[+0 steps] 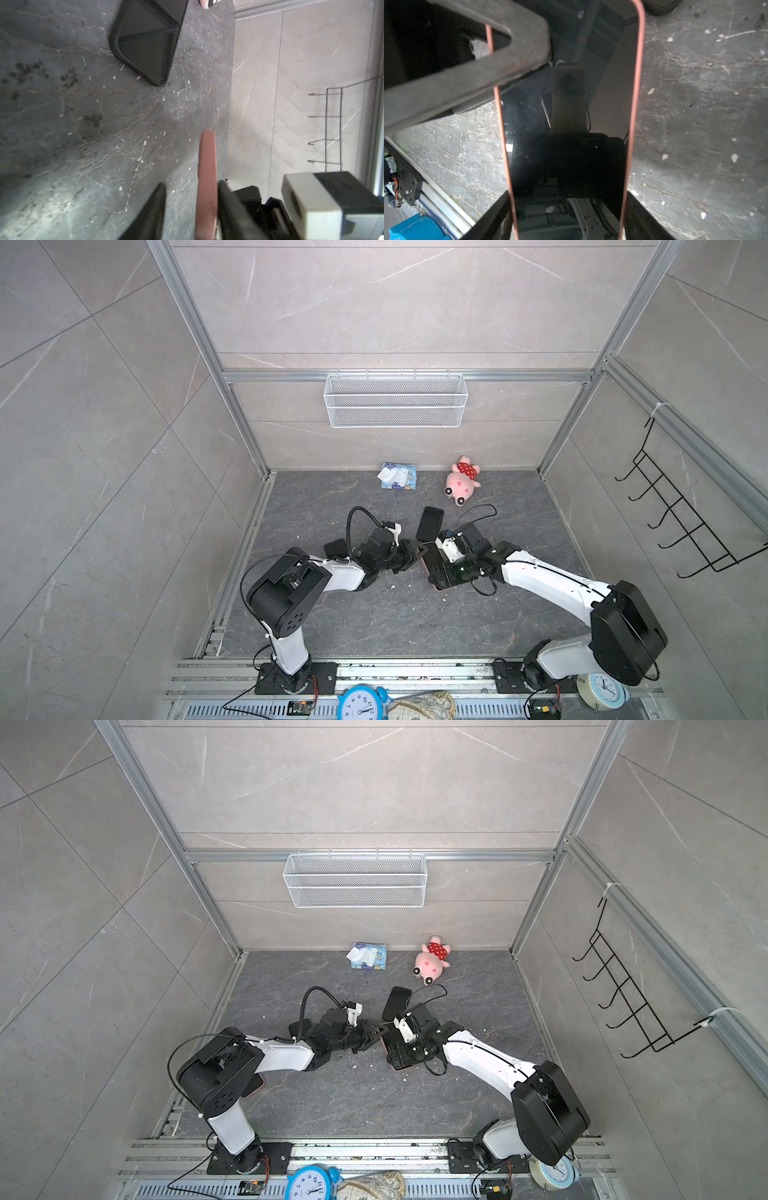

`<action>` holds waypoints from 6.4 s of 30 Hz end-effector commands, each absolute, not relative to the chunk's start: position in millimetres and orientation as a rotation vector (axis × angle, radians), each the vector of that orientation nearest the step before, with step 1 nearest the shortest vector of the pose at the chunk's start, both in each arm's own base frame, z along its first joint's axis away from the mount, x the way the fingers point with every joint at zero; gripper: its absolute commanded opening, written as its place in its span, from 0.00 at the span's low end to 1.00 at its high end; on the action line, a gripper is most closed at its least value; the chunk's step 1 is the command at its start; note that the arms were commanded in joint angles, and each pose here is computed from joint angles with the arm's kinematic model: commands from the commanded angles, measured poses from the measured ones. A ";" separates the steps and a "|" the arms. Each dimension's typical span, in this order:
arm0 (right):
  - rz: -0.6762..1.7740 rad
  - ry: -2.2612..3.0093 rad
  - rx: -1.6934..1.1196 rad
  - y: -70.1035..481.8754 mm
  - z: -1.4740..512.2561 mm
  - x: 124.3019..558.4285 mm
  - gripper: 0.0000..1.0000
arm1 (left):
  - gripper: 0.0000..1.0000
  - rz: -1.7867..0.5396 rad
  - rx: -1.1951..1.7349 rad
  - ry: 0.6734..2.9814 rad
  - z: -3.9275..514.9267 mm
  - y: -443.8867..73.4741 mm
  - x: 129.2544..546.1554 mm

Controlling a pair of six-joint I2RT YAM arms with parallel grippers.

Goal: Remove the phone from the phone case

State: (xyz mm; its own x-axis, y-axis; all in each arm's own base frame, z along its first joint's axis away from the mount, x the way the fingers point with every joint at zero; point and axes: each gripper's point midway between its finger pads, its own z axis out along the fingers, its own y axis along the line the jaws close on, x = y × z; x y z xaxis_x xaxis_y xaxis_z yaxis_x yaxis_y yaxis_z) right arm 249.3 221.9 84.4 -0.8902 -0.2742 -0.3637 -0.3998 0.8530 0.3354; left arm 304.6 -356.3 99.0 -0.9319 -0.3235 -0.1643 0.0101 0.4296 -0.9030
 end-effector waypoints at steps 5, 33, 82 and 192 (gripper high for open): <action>0.647 2.650 -0.537 237.7 99.4 260.7 0.29 | 0.01 -1.583 -0.244 2.304 112.6 -360.6 307.1; 1.693 1.807 0.037 297.7 307.2 249.0 0.83 | 0.00 -1.677 -0.901 1.204 342.2 -195.1 316.6; 1.802 1.755 0.023 315.7 290.3 257.3 0.05 | 0.00 -1.639 -0.992 1.305 322.8 -198.7 312.1; 1.505 1.547 -0.146 268.5 303.2 236.0 0.70 | 0.00 -1.804 -0.840 1.267 372.3 -231.2 311.8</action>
State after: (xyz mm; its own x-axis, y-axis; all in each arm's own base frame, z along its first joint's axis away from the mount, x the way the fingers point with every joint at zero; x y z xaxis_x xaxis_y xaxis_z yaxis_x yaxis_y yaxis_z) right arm 245.3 275.5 265.2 -0.5607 0.4069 -0.7211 -0.6269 0.3603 0.6907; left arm 313.4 -236.5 328.4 -0.4986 -0.8646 0.0623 0.0789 -0.1168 -0.9900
